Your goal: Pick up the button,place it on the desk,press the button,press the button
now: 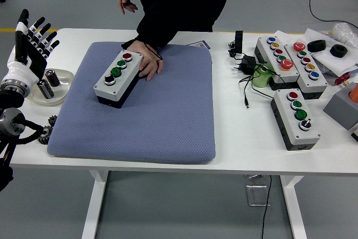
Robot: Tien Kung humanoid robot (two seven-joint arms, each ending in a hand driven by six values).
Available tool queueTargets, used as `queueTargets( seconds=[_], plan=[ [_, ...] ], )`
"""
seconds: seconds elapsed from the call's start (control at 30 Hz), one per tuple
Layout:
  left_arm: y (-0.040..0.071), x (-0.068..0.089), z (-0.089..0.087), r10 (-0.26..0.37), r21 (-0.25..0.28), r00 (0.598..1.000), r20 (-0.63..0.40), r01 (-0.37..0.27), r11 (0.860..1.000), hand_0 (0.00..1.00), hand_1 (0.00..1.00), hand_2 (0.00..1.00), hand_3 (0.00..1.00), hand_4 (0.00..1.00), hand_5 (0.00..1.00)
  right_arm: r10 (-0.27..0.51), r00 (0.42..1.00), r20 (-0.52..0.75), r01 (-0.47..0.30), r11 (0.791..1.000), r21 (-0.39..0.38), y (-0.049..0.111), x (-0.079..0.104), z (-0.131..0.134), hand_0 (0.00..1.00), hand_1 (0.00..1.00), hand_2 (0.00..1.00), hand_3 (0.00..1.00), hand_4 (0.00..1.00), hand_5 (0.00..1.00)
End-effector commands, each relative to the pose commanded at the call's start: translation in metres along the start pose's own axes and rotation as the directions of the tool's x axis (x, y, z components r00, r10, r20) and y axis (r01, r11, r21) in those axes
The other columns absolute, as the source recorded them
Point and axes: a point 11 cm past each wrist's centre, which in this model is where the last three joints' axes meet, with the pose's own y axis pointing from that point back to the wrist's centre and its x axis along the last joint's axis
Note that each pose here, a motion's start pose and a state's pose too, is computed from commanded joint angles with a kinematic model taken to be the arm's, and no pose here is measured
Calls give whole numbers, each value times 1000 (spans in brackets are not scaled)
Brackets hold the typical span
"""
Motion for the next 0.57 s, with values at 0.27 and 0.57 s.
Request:
queueTargets(
  seconds=[0.27, 0.57],
  plan=[
    [1, 0, -3, 3, 10, 1000, 5, -3, 1000, 925, 918, 960, 951, 805, 998, 0, 1000, 0, 0, 1000, -2, 0, 0, 1, 773, 743, 746, 595, 211, 157],
    [1, 1, -4, 3, 16, 1000, 11, -3, 1000, 926, 919, 962, 954, 804, 998, 2, 1000, -4, -2, 1000, -1, 0, 0, 2, 773, 743, 746, 595, 212, 157]
  ],
)
